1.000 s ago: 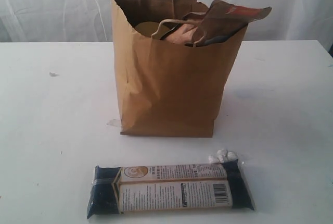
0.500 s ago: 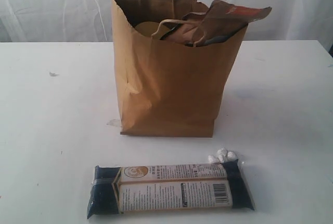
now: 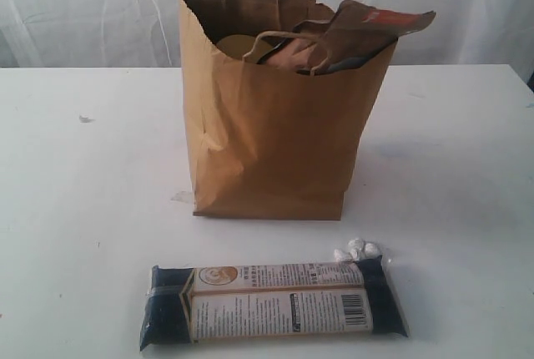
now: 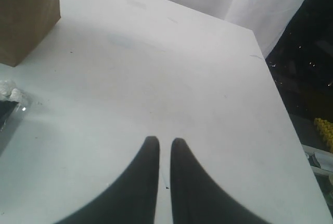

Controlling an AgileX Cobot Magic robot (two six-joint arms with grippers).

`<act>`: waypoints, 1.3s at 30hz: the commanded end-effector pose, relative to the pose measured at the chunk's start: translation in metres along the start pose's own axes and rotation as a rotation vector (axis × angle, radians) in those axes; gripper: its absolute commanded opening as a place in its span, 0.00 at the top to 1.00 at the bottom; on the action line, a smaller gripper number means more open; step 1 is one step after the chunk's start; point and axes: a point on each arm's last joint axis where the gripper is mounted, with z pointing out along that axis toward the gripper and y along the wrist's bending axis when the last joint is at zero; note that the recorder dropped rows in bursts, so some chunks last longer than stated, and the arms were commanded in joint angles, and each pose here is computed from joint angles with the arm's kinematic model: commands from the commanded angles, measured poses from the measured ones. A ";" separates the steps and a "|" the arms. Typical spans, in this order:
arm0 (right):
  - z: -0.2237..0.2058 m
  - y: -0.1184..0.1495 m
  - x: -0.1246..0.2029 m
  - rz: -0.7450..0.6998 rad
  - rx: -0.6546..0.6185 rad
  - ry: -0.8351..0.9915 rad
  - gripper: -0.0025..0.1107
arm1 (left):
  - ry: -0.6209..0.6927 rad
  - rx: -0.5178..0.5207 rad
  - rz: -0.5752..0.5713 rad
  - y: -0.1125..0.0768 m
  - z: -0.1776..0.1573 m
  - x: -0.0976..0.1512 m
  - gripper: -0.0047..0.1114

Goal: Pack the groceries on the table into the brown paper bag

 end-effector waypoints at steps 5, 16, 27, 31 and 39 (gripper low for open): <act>0.000 0.000 -0.001 0.002 0.002 -0.018 0.91 | -0.107 0.146 0.430 -0.050 -0.063 -0.029 0.96; 0.000 0.000 -0.001 0.002 0.002 -0.018 0.91 | -0.211 0.124 0.411 -0.035 -0.183 0.015 0.96; 0.000 0.000 -0.001 0.002 0.002 -0.018 0.91 | 0.045 0.377 0.303 -0.031 -0.222 0.107 0.96; 0.000 0.000 -0.001 0.002 0.002 -0.018 0.91 | 0.001 0.411 0.292 -0.033 -0.237 0.104 0.96; 0.000 0.000 -0.001 0.002 0.002 -0.018 0.91 | -0.050 0.390 0.333 -0.032 -0.244 0.100 0.96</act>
